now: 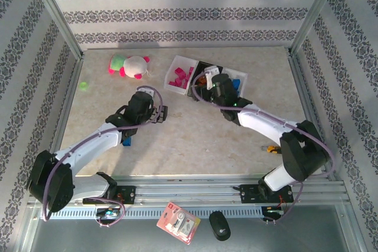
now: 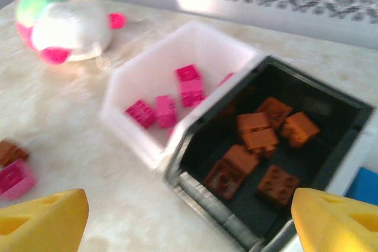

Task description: Sort the legos into containers by color

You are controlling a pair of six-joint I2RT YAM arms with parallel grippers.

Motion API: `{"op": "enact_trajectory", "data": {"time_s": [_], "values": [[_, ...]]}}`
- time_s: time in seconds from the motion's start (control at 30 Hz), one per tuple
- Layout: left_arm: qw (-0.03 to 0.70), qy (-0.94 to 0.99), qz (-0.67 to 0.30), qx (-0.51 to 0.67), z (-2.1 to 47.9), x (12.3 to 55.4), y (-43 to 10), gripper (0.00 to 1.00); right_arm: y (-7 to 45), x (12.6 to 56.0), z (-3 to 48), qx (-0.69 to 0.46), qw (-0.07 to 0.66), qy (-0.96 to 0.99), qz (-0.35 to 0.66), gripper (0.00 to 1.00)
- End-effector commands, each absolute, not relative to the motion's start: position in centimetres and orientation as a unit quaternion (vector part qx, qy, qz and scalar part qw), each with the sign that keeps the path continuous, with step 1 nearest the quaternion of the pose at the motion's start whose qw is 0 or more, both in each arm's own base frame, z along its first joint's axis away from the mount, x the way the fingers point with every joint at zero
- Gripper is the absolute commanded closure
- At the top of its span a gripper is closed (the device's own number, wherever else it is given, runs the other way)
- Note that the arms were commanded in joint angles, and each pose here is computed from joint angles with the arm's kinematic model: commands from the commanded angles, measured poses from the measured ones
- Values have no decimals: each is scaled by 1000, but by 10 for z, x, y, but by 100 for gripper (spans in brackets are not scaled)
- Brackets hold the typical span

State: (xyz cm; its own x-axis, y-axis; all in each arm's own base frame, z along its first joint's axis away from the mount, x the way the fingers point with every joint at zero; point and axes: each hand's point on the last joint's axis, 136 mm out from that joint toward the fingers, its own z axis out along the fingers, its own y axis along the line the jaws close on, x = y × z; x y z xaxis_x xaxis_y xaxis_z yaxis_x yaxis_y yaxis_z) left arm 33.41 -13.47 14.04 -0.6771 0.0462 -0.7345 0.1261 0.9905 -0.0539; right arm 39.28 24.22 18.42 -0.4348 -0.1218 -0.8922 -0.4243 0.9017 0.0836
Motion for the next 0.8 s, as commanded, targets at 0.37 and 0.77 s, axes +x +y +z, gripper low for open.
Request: {"op": "enact_trajectory", "data": {"time_s": [0.37, 0.77], "values": [[238, 971, -12, 26, 76, 355, -110, 29, 270, 325, 201, -205, 519, 809, 185, 11], [219, 975, -21, 16, 54, 386, -116, 38, 262, 325, 201, -203, 523, 810, 169, 11]]}}
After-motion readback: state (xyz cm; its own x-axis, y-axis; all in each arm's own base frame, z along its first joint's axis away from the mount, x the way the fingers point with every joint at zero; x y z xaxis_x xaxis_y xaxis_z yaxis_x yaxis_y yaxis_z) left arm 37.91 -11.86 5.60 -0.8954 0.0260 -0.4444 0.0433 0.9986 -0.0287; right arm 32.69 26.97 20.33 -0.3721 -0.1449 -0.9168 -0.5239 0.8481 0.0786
